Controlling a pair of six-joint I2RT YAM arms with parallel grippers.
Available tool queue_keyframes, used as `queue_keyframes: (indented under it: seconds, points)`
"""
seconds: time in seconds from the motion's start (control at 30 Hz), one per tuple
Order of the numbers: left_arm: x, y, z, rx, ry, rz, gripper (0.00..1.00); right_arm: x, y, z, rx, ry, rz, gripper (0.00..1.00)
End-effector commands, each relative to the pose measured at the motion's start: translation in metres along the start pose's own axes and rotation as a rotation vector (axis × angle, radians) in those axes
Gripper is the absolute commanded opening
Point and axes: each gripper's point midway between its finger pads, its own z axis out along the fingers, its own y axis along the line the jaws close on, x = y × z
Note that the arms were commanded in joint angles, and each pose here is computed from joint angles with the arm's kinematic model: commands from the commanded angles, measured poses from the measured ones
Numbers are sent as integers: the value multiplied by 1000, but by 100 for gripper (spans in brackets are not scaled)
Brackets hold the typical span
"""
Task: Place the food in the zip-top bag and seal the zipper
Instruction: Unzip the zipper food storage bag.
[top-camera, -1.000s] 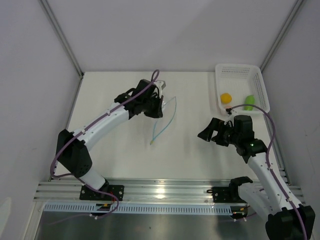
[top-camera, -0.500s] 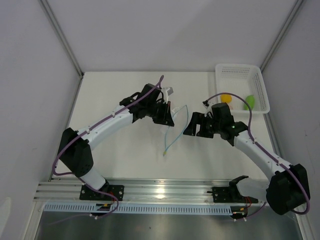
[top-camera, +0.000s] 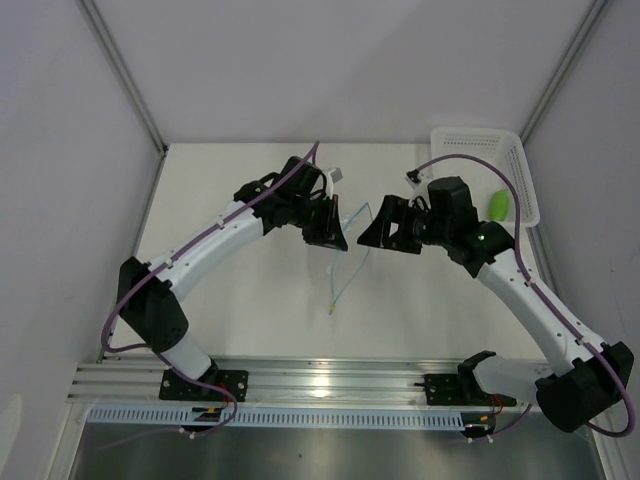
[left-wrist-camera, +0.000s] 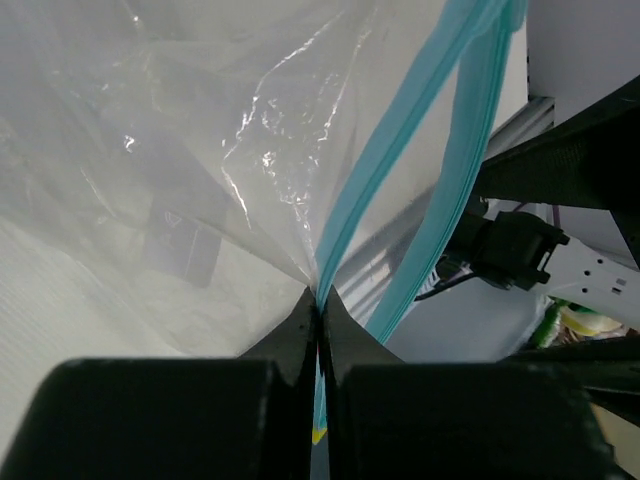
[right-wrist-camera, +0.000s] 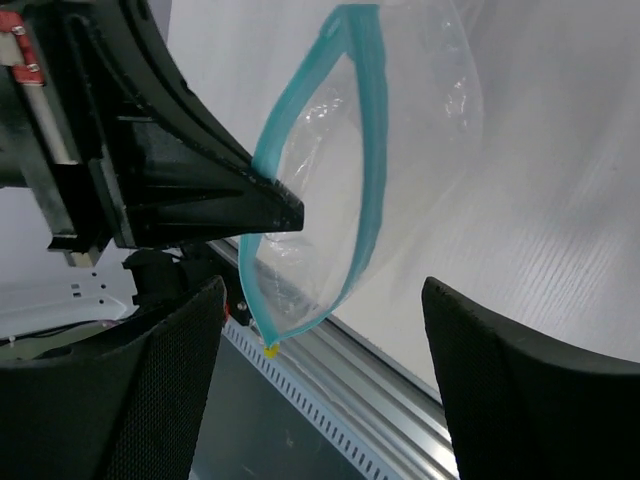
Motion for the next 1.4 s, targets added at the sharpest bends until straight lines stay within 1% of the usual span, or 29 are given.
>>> queue_keyframes:
  seconds: [0.0, 0.03, 0.1, 0.23, 0.3, 0.33, 0.4, 0.43, 0.47, 0.5, 0.53, 0.57, 0.67, 0.77, 0.87, 0.9, 0.97, 1.07, 1.1, 1.37]
  points:
    - [7, -19, -5, 63, 42, -52, 0, 21, -11, 9, 48, 105, 93, 81]
    - [9, -19, -4, 67, 46, -55, 1, 21, -12, 12, 44, 107, 100, 80]
    - [10, -21, -4, 80, 52, -60, 1, 29, -15, 19, 44, 150, 128, 75]
    - [9, -23, -3, 92, 48, -72, 1, 42, -20, 25, 52, 205, 119, 73]
    - [9, -25, -3, 100, 46, -79, 1, 44, -27, 26, 73, 207, 99, 71]
    - [6, -27, -5, 109, 31, -73, 1, 46, -31, 27, 85, 211, 95, 65]
    - [5, -27, -5, 110, 23, -73, 1, 49, -31, 26, 88, 227, 94, 56]
    - [7, -27, -5, 105, 28, -75, 1, 50, -30, 26, 78, 233, 93, 46]
    - [8, -27, -7, 104, 28, -74, 0, 50, -27, 25, 67, 238, 93, 38]
    - [10, -25, -7, 97, 27, -69, 1, 50, -25, 25, 56, 244, 92, 28]
    - [11, -25, -7, 92, 27, -60, 0, 50, -22, 24, 42, 250, 93, 4]
    - [16, -23, -10, 77, 27, -42, 1, 48, -19, 25, 33, 254, 95, 0]
    - [23, -11, -10, 20, 21, -17, 1, 48, -9, 27, -14, 286, 104, 0]
    - [27, -3, -14, -19, 4, 0, 8, 46, -9, 30, -8, 283, 104, 0]
    - [34, 1, -17, -30, -2, 11, 12, 45, -4, 29, -35, 276, 100, 0]
    - [37, 3, -16, -33, 1, 12, 18, 44, -3, 28, -39, 276, 95, 0]
    - [42, 2, -17, -27, 3, 22, 24, 43, -3, 27, -32, 279, 89, 0]
    - [50, 1, -15, -19, 16, 22, 38, 45, -4, 29, -30, 291, 88, 0]
    - [51, -1, -15, -8, 19, 24, 40, 46, -3, 29, -40, 298, 92, 0]
    - [56, -7, -16, -9, 28, 50, 41, 47, -1, 36, -52, 315, 97, 0]
